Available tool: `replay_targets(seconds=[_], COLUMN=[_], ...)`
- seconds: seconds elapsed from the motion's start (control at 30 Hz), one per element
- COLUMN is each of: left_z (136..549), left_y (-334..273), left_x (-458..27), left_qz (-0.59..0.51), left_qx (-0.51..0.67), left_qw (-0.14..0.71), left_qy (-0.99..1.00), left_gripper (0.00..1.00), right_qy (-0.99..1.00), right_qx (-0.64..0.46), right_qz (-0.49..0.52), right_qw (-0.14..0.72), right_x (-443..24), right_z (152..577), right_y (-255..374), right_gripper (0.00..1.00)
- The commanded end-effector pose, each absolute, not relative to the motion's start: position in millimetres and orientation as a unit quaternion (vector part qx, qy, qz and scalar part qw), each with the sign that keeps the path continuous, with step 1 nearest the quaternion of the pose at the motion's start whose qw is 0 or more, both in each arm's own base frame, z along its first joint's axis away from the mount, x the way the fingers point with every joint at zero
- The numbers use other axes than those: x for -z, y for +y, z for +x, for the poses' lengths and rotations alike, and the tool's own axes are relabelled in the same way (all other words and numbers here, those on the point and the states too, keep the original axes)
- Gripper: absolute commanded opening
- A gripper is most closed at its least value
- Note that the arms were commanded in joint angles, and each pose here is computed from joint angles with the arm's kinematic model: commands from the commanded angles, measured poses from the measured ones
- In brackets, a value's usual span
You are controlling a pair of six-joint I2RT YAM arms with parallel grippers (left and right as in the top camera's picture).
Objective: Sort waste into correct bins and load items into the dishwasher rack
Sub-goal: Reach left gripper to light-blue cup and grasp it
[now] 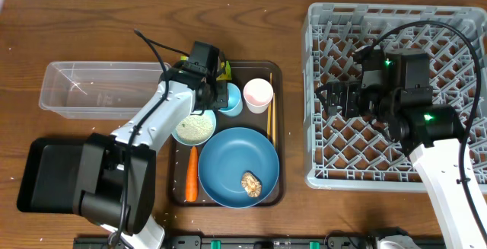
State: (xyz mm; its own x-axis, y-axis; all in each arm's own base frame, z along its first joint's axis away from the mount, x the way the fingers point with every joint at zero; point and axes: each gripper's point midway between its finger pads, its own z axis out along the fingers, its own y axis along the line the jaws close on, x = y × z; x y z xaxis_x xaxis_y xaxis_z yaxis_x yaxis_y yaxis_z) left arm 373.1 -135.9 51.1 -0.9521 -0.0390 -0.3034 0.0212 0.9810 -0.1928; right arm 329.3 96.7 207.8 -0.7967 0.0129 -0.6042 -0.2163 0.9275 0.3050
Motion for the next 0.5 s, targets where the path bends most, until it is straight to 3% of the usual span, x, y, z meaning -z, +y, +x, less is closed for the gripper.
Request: replay_targets(seconds=[0.0, 0.37, 0.47], left_z=[384, 356, 345], left_y=[-133, -136, -148], left_x=[-80, -196, -220], left_qz=[-0.008, 0.045, 0.073], left_qx=[0.094, 0.145, 0.187], left_qw=[0.189, 0.283, 0.300], left_qy=[0.977, 0.947, 0.932], left_gripper=[0.06, 0.06, 0.06], right_qy=[0.929, 0.928, 0.905], right_qx=[-0.185, -0.181, -0.254], right_qz=[-0.046, -0.014, -0.086], right_qw=[0.318, 0.324, 0.329], right_x=[-212, -214, -227], right_z=[332, 337, 331], right_y=[93, 88, 117], right_gripper=[0.99, 0.99, 0.89])
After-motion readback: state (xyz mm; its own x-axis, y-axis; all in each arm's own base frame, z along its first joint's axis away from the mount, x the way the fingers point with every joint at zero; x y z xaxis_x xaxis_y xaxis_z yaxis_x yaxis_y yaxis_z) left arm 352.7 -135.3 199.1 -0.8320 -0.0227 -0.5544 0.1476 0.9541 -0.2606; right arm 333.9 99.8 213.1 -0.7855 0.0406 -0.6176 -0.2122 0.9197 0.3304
